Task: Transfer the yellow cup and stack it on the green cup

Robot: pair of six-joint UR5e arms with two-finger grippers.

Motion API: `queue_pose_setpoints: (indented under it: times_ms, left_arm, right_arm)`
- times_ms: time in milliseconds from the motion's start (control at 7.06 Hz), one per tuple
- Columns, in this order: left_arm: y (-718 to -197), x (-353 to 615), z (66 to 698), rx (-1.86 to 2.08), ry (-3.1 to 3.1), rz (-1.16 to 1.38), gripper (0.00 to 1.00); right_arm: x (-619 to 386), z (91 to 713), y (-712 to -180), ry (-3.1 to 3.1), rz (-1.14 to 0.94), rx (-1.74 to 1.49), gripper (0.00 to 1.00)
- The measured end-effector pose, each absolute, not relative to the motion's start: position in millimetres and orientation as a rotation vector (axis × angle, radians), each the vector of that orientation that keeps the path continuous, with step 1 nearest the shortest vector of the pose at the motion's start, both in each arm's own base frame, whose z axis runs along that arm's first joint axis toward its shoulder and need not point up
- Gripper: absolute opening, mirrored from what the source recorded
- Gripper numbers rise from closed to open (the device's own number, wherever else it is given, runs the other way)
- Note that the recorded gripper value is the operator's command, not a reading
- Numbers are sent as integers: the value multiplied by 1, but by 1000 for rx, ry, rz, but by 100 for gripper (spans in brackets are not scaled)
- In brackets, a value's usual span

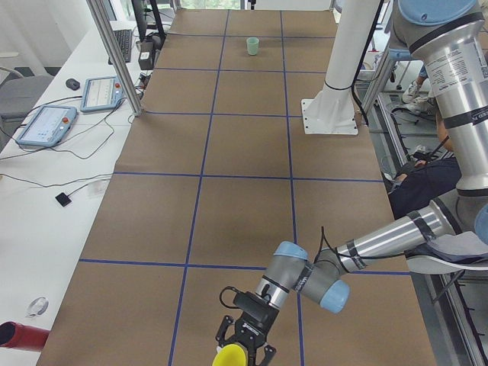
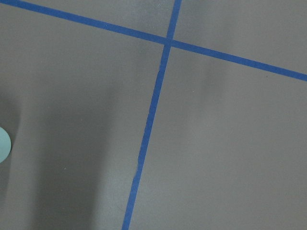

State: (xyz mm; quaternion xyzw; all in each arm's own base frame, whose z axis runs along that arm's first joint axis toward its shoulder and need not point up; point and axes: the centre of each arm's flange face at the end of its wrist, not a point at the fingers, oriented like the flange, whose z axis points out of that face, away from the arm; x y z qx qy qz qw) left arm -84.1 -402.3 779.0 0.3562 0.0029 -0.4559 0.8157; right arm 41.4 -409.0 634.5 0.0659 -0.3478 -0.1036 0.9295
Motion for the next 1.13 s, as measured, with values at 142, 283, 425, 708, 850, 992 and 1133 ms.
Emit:
queue_pose_setpoints:
  times_ms: [142,283,425,708,850,992,1133]
  left_arm:
    - [-435,-91,751,791,100,-880,26]
    - [-460,-103,721,833,205,-757,26]
    - [-477,-108,692,882,325,-631,26]
    - [-492,-96,635,987,530,-399,20]
    - [-494,-86,604,1026,623,-278,17]
    - [-492,-75,569,1065,720,-155,17]
    - [-491,-65,525,1122,805,-40,18]
  right_arm:
    - [41,634,-410,-722,-212,137,100]
    - [40,632,-412,-725,-213,142,100]
    - [40,626,-419,-725,-217,155,100]
    - [39,618,-435,-724,-223,176,100]
    - [39,612,-441,-724,-227,188,100]
    - [39,608,-445,-724,-230,197,100]
    - [39,606,-446,-723,-231,202,100]
